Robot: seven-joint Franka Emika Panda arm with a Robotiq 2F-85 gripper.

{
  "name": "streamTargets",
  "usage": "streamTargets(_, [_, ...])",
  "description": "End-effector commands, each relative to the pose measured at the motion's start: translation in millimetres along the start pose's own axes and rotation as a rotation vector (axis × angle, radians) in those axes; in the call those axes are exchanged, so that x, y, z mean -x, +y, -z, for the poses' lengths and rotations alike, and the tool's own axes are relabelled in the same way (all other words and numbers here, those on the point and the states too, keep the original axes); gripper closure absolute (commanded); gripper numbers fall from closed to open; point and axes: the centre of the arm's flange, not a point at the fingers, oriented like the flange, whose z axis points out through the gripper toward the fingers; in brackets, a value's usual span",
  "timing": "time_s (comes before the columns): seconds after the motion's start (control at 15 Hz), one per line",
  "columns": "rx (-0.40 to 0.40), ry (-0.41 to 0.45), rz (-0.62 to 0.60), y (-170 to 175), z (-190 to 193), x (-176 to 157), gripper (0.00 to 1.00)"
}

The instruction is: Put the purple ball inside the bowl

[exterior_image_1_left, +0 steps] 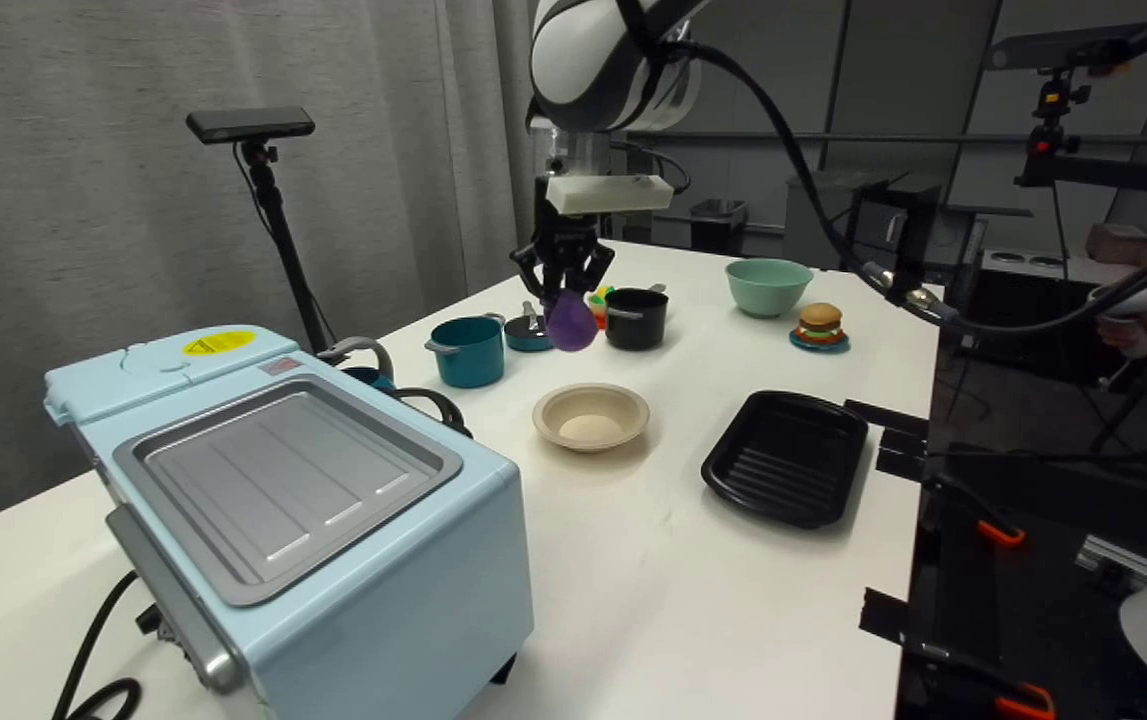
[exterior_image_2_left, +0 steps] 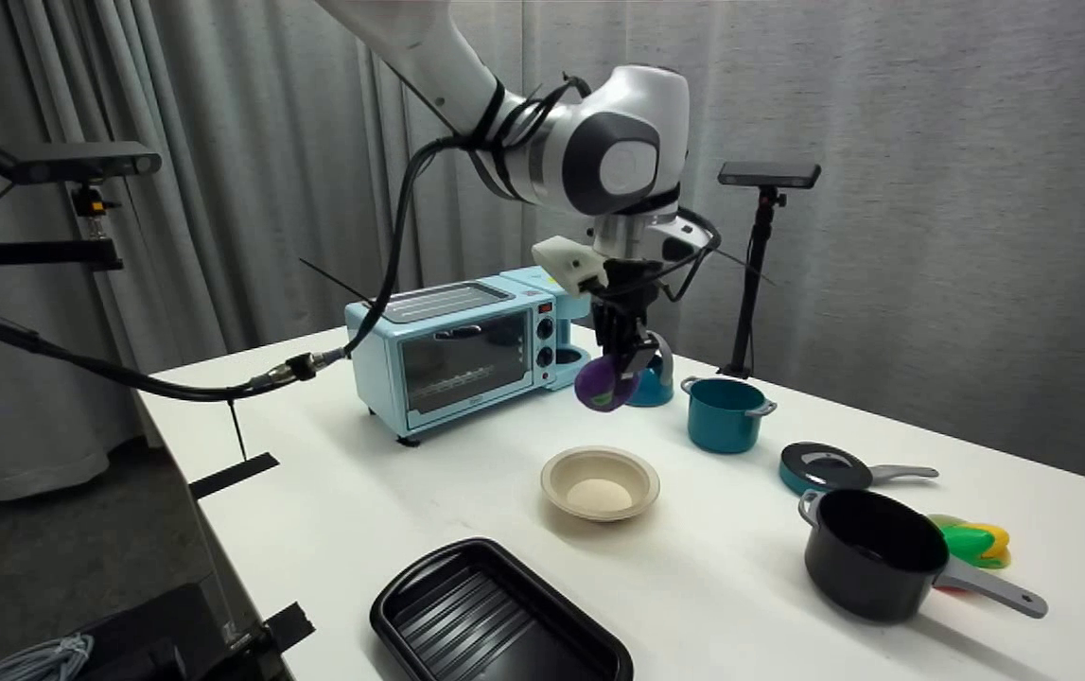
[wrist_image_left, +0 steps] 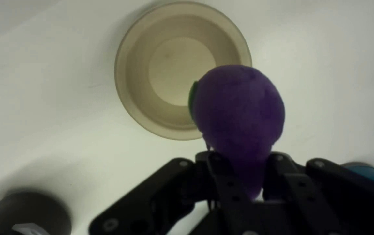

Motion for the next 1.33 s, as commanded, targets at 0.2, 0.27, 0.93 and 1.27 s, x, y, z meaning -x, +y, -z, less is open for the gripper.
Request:
streamTargets(0.2, [0.083, -0.061, -0.037, 0, -70, 0, 0.94])
streamTargets(0.27, [0.098, -0.071, -0.042, 1, -80, 0, 0.94])
streamTargets(0.93, [0.187, -0.089, -0.053, 8, -121, 2, 0.53])
streamTargets(1.27, [0.192, -0.095, -0.053, 18, -117, 5, 0.21])
